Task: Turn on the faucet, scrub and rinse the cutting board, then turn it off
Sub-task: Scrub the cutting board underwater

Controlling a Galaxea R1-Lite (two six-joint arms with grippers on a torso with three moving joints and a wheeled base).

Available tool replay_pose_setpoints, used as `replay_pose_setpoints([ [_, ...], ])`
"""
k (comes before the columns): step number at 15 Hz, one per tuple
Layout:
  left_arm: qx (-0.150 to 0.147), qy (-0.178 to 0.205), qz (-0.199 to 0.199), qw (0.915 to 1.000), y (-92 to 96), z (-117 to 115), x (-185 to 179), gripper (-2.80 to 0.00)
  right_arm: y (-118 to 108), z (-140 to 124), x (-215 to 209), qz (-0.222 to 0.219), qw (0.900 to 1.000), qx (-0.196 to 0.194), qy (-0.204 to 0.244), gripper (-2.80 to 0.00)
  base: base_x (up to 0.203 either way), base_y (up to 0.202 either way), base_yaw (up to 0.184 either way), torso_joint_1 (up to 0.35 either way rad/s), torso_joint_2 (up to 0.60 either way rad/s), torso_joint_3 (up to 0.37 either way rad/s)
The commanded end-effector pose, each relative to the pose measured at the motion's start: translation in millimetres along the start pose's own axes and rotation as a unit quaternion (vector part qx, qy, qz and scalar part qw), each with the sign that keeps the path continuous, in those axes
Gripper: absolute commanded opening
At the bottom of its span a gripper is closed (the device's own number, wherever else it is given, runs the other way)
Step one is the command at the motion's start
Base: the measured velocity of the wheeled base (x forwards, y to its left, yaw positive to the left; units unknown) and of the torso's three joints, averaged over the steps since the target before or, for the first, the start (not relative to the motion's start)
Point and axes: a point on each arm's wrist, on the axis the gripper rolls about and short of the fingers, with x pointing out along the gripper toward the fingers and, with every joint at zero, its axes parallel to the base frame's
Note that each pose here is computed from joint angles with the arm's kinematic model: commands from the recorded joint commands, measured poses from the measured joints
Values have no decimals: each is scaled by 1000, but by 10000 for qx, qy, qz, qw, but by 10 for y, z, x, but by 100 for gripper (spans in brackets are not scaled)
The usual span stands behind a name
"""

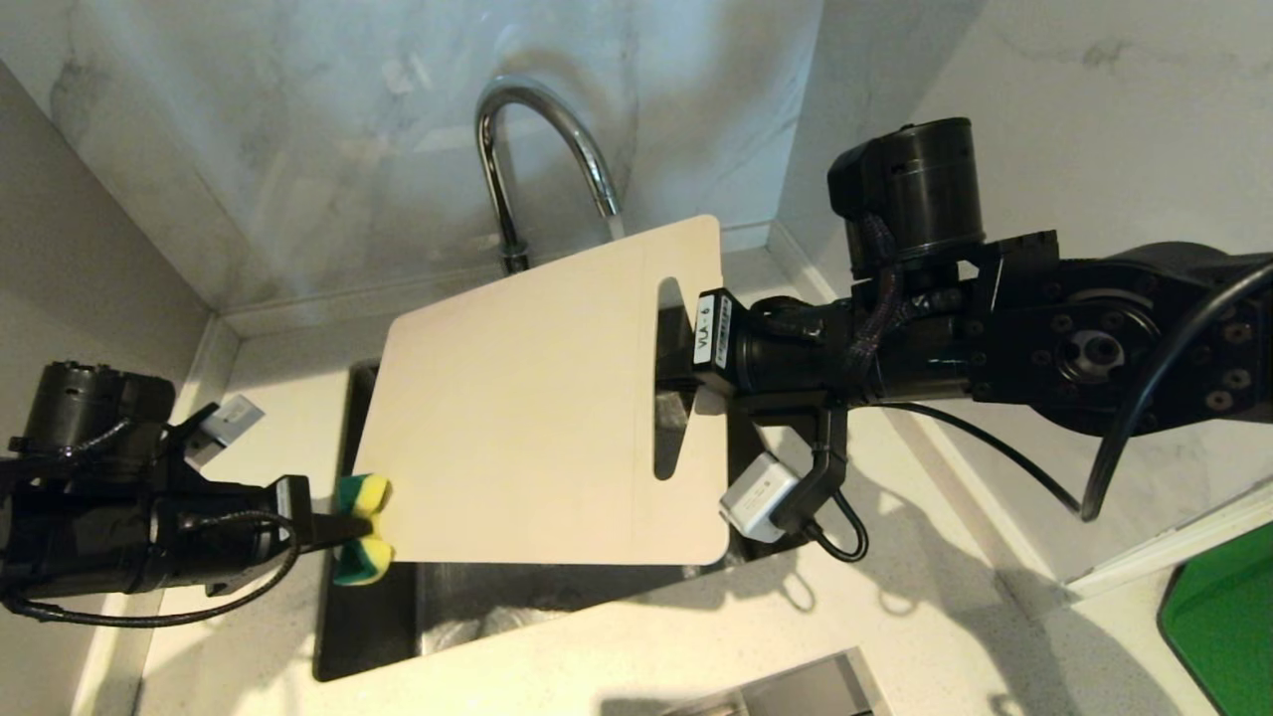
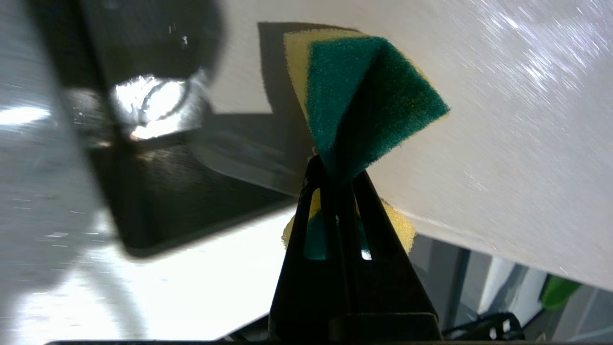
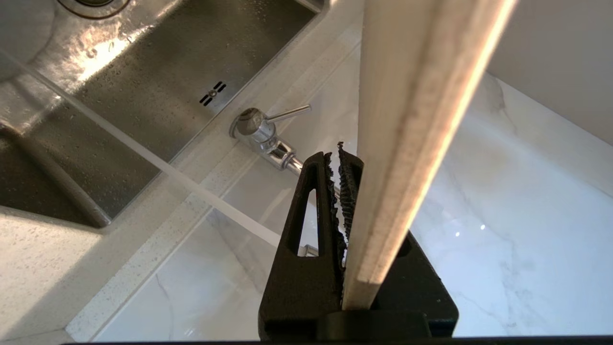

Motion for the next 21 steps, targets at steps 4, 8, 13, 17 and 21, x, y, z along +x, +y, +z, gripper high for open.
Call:
replay_pose_setpoints([
  [4,-165,-104,343,9992,633,135,-129,-280,-22,-3,-38,-25,10000,-86,28,-280,0,0,0,0,0,0],
  [8,-131,-295,199,9993,574,240,-184,-280,-3,16,-31,2,10000,-68,-7,-280,0,0,0,0,0,0],
  [13,-247,-766,153,9966,484,505,-367,-280,39,18,-64,61,10000,-30,7,-280,0,0,0,0,0,0],
  [17,-353,-1111,307,9927,634,652,-504,-280,61,39,-93,35,10000,-45,81,-280,0,0,0,0,0,0],
  [21,-277,-1059,-67,9940,270,825,-618,-280,79,64,-94,-45,9998,52,189,-280,0,0,0,0,0,0],
])
